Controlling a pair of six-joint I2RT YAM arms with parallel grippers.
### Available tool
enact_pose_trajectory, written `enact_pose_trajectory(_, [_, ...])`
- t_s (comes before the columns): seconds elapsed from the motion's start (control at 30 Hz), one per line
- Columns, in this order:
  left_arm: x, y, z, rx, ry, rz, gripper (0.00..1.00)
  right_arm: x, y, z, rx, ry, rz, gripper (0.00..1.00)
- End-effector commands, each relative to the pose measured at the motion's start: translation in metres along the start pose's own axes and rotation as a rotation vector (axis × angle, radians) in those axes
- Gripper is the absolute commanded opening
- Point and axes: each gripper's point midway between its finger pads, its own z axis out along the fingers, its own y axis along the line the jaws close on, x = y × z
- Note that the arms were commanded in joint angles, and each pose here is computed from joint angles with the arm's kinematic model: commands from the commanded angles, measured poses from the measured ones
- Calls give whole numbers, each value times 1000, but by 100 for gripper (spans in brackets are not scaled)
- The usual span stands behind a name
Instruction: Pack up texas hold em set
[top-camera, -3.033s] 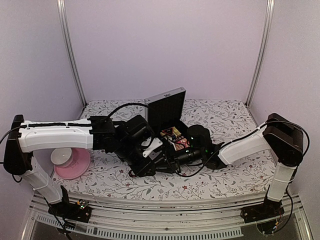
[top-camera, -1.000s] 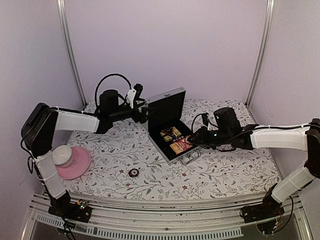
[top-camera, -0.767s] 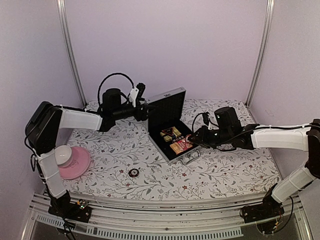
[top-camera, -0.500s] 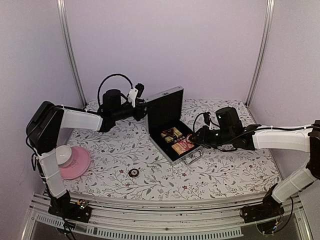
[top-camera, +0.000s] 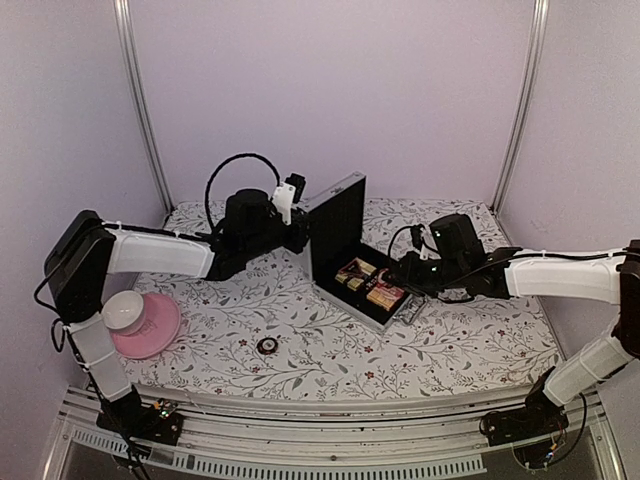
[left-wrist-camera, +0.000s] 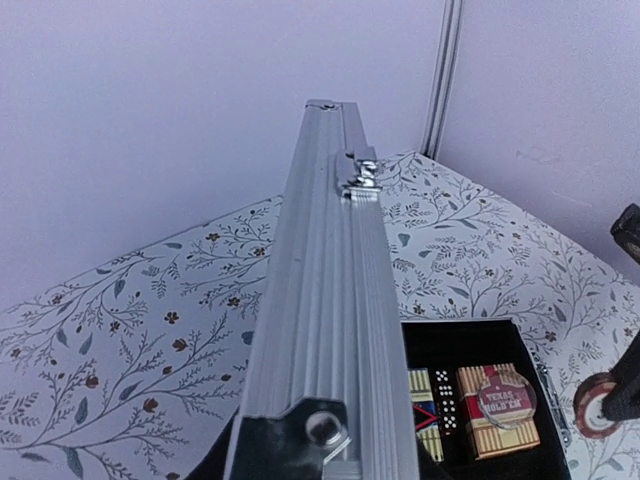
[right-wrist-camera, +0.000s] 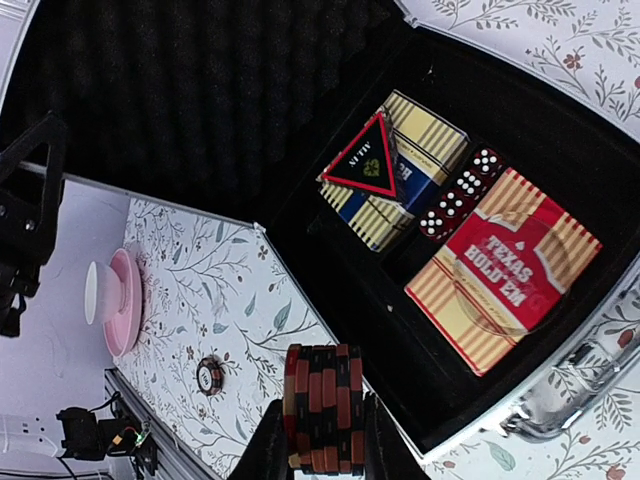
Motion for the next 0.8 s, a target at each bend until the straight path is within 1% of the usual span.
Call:
enact_pose_trajectory(0.0, [35, -19, -15, -153, 138, -203, 23, -9, 2, 4, 25, -26, 3, 2])
enact_pose_trajectory(0.03, [38, -26, -18, -160, 143, -238, 24, -6, 2, 6, 35, -20, 8, 2])
enact_pose_trajectory(0.1, [42, -43, -21, -163, 152, -256, 24, 1, 3, 12, 52, -9, 1, 2])
enact_pose_trajectory(0.2, [48, -65, -24, -196, 175, -245, 26, 10, 6, 21, 73, 7, -2, 2])
enact_pose_trajectory(0.3, [53, -78, -27, -240, 202, -225, 26, 19, 8, 30, 97, 15, -3, 2])
enact_pose_trajectory(0.43, [62, -91, -29, -253, 240, -212, 31, 24, 1, 40, 137, 16, 10, 2])
enact_pose_trajectory(0.6, [70, -105, -30, -220, 263, -212, 46, 22, -4, 51, 172, 6, 10, 2])
enact_pose_trajectory(0.67, [72, -108, -30, -207, 269, -213, 55, 21, -6, 55, 182, 3, 6, 2])
enact_pose_trajectory(0.77, [71, -112, -32, -184, 259, -211, 62, 20, -6, 63, 191, 6, 7, 2])
